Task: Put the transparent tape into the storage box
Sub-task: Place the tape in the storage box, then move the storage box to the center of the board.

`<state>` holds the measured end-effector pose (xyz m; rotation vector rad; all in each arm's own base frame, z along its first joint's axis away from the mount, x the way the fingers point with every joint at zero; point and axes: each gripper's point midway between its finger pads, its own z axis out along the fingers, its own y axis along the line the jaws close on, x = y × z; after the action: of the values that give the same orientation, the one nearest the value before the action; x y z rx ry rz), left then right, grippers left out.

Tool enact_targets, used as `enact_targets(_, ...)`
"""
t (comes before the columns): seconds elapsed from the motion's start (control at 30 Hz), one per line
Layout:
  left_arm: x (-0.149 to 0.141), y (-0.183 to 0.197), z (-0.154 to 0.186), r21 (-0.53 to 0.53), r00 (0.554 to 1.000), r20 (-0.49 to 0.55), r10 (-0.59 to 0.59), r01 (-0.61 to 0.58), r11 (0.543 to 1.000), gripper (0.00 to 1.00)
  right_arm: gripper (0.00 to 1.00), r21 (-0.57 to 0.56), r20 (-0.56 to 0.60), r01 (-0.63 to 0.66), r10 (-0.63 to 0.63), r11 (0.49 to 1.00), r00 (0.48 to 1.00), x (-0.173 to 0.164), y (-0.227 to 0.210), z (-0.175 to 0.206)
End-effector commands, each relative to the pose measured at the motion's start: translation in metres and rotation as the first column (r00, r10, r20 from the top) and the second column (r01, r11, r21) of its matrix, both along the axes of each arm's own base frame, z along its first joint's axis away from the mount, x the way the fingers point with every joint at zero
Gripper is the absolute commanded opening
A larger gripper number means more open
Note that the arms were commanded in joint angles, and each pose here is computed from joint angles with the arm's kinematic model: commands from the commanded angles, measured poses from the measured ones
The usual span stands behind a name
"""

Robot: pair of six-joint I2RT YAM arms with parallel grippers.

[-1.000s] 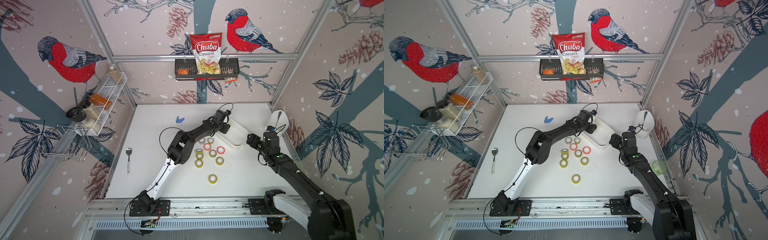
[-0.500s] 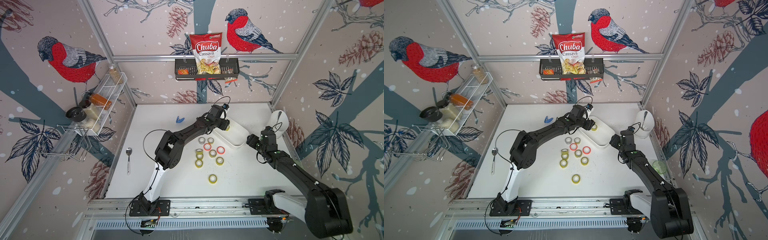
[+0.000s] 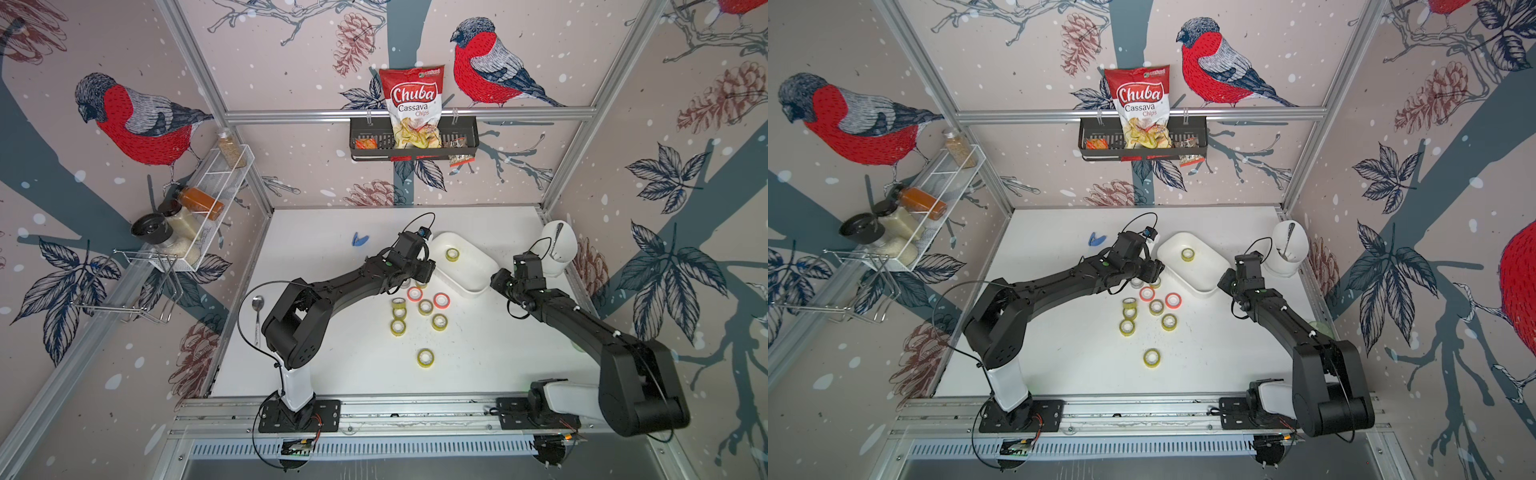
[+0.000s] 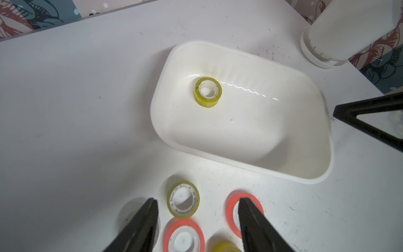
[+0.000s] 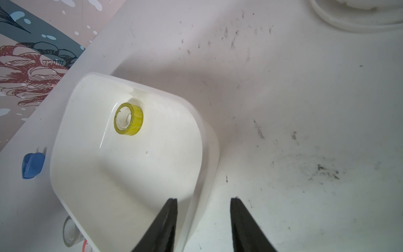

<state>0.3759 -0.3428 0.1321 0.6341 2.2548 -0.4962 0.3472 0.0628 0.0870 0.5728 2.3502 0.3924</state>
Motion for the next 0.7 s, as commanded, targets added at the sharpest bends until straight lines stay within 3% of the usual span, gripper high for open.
enact_targets(0.0, -0.002, 0.013, 0.001, -0.006, 0.999, 0.021, 0.049, -0.049, 0.999, 0.64, 0.41, 0.01, -0.017, -0.018, 0.019, 1.0, 1.0, 0.005, 0.005, -0.001)
enact_targets(0.37, -0.021, 0.049, -0.011, 0.044, 0.993, 0.027, 0.118, -0.119, 0.992, 0.64, 0.3, -0.005, -0.078, -0.041, 0.04, 0.999, 0.996, 0.014, 0.008, -0.017)
enact_targets(0.67, -0.032, 0.078, -0.01, 0.048, 0.986, 0.038, 0.162, -0.164, 0.985, 0.64, 0.17, -0.025, -0.086, -0.046, 0.044, 0.999, 0.995, 0.001, 0.003, -0.015)
